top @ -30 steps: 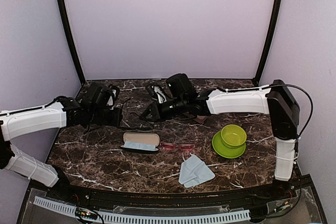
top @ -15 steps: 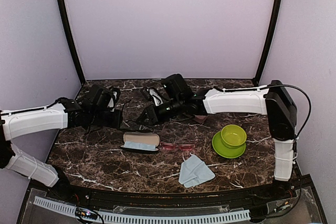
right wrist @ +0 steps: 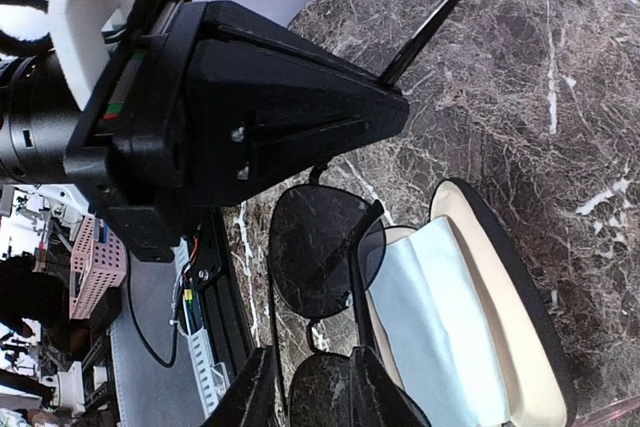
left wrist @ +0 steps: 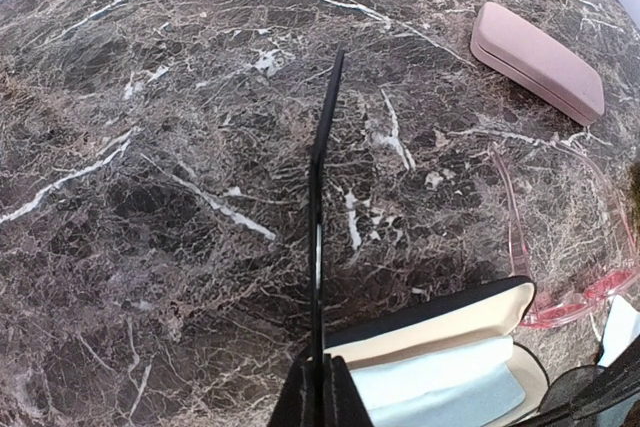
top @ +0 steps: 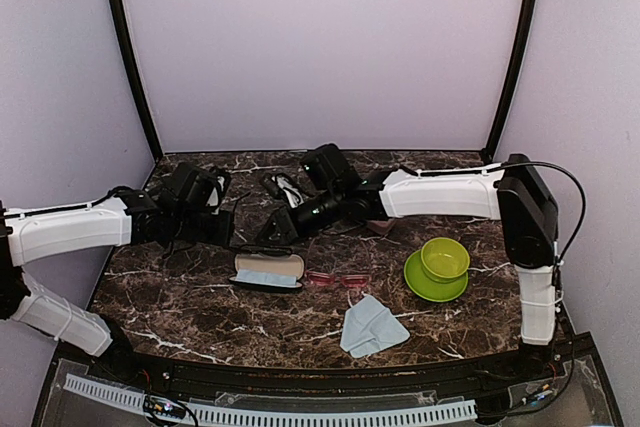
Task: Organize the sunglasses
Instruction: Fold the right temple of the sunglasses with the sunglasses.
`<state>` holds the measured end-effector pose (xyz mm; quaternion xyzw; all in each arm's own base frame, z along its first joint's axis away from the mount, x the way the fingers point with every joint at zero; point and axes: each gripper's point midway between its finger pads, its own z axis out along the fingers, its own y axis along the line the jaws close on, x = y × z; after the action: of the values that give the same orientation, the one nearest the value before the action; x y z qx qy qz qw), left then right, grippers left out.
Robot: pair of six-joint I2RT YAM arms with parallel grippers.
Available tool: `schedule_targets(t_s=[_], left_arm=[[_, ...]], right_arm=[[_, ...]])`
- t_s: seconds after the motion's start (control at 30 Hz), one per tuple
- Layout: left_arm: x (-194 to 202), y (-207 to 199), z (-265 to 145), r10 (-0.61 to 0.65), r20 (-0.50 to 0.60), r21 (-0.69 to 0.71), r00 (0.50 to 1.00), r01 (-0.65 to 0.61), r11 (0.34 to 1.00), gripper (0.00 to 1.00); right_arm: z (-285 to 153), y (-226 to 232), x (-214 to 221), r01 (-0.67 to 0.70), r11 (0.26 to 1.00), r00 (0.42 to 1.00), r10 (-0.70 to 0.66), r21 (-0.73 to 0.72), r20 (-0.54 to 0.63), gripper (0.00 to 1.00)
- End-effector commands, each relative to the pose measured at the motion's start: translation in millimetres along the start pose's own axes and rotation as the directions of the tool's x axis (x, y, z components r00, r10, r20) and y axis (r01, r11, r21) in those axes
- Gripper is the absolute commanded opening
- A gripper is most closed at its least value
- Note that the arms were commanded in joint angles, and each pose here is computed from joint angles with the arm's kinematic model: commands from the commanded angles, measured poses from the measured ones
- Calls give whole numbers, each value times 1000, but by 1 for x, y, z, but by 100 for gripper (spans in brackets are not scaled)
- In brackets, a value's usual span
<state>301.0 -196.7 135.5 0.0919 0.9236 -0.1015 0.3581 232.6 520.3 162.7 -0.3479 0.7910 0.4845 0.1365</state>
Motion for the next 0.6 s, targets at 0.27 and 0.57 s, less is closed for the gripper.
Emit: schedule_targets(t_s=[0.27,0.57], left_arm=[[2,2,2,21,8,-13,1000,-21,1000,0],[-5,4,-1,-32,42,-22,999,33,999,0]], right_arm=[[-21,-3,-22,21,999,997,-24,42,74,57],[-45,-8,-14,-97,995,976,95,2,198,85]])
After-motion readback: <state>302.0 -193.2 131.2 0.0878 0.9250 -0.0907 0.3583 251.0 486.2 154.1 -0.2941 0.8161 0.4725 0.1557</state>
